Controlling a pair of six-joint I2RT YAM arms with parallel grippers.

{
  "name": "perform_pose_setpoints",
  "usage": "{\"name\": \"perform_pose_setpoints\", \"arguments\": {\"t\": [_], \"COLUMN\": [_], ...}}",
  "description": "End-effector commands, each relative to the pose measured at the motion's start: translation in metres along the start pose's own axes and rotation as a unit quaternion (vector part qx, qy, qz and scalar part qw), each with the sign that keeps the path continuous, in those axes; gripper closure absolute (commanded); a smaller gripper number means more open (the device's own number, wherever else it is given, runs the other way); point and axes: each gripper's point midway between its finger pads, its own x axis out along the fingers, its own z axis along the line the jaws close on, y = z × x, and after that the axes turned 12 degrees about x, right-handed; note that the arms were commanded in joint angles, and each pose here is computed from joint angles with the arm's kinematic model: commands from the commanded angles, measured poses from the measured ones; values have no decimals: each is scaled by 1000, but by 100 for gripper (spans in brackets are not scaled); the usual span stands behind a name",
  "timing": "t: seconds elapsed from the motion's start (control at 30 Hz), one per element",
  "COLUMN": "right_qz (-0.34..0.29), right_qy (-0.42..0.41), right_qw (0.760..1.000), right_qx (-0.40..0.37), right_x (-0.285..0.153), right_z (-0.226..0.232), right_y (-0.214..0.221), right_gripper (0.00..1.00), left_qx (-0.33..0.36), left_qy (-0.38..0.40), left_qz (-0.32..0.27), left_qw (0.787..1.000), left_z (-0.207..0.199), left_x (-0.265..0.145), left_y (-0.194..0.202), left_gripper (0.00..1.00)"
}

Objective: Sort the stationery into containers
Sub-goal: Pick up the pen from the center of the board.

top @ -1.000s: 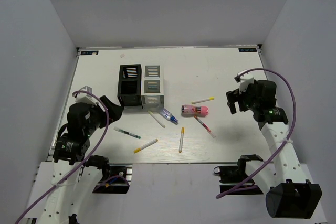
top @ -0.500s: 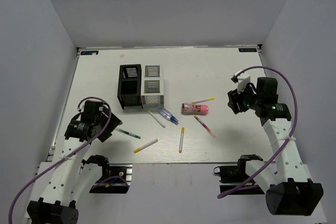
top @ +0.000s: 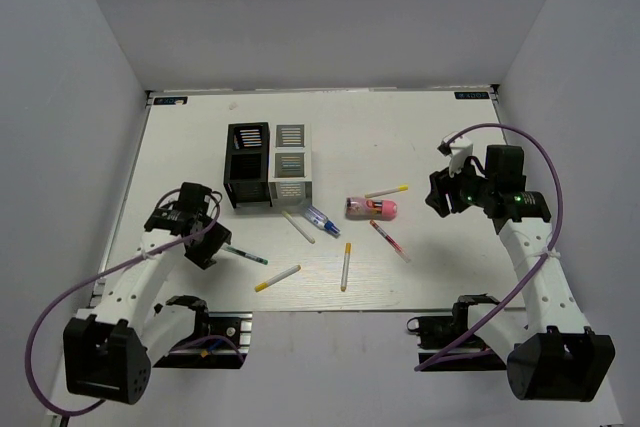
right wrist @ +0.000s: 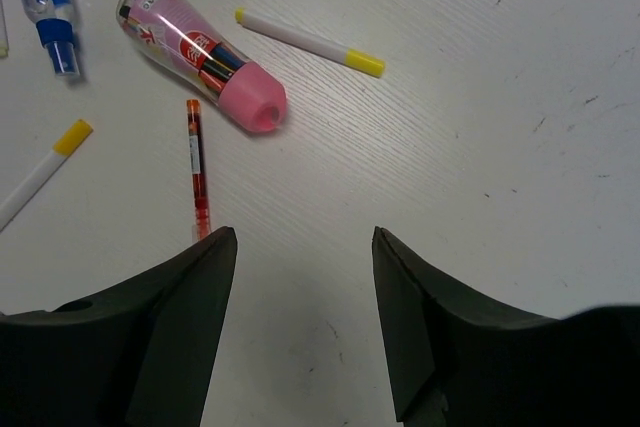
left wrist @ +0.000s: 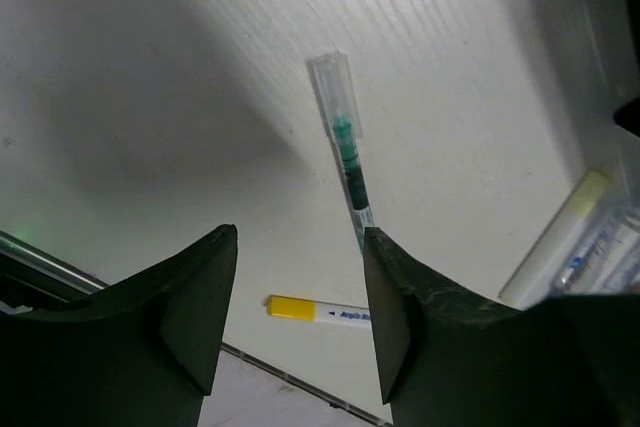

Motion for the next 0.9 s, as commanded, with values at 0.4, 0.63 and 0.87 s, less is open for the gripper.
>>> {"name": "perform_pose_setpoints", "arguments": {"t": [0.4,0.63,0.87], "right_qz": [-25,-21,-19], "right_qy": [-3,-7,-5], "right_qw": [1000,1000,1000], "right_qx": [8,12,13], "right_x": [4,6,7], "right_z": [0,0,-1], "right_y": [-12,-10,-7], "right_gripper": [37,37,37], "left_qx": [-6,0,12], "left_qy": [-8,-2,-18], "left_qz": [22,34,45], "left_qw": [1000,999,999], "left_z": [-8,-25,-29], "left_x": [26,38,50], "left_y": [6,6,11], "left_gripper": [39,38,39]}}
